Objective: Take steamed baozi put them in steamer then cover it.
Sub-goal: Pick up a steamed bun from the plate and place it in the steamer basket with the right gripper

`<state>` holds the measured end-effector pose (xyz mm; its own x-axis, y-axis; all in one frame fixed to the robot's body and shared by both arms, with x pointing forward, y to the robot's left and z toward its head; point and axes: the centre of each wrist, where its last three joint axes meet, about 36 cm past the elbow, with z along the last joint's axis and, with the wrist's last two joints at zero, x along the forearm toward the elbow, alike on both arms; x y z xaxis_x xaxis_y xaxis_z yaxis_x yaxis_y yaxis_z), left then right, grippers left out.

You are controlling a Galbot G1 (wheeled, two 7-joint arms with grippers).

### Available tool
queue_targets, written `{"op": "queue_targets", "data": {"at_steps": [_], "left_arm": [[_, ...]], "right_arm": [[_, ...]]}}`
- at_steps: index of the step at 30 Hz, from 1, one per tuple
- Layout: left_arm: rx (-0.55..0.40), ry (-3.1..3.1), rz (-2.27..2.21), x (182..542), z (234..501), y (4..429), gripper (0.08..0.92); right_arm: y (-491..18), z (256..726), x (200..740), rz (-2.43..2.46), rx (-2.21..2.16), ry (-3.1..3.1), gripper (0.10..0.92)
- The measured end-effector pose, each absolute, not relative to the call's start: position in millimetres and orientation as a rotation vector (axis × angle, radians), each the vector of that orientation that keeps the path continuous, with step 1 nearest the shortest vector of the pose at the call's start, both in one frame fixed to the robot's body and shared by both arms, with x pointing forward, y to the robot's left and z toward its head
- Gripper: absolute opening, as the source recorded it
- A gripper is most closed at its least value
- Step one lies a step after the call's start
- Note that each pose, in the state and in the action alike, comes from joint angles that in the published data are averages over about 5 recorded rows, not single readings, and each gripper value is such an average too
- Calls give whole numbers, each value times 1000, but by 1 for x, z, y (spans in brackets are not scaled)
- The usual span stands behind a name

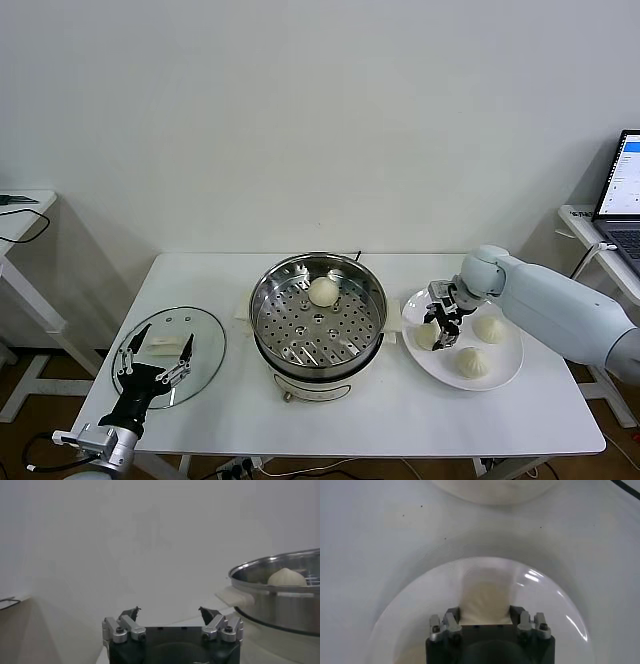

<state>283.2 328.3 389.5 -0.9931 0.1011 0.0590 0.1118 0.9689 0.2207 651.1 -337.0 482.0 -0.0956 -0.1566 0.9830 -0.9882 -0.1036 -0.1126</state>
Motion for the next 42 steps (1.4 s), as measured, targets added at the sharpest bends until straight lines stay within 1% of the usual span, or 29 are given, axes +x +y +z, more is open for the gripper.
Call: {"op": "queue_targets", "data": {"at_steps": [5,11,18,23,31,42], "left_arm": [[-163,-3072,-354,283,391,329,823],[-157,-3079,-363,283,394,330,823],[-159,-3084,-377,282,398,330,823],[-161,-3091,-382,280,402,329,823],[-147,-3108,-394,279,409,331,823],[-109,-3115,-405,281,412,340,823]], "right_arm": [[-345,518,646,1292,1348,-1365,640],[-341,578,634,1306,1354,-1377,636],[-307,644,614,1324,1381,-1386,641],[-270,679,601,1338,1402,-1401,645],[-188,703,592,1363,1404,-1422,645],[-75,698,588,1429,1425,-1386,649]]}}
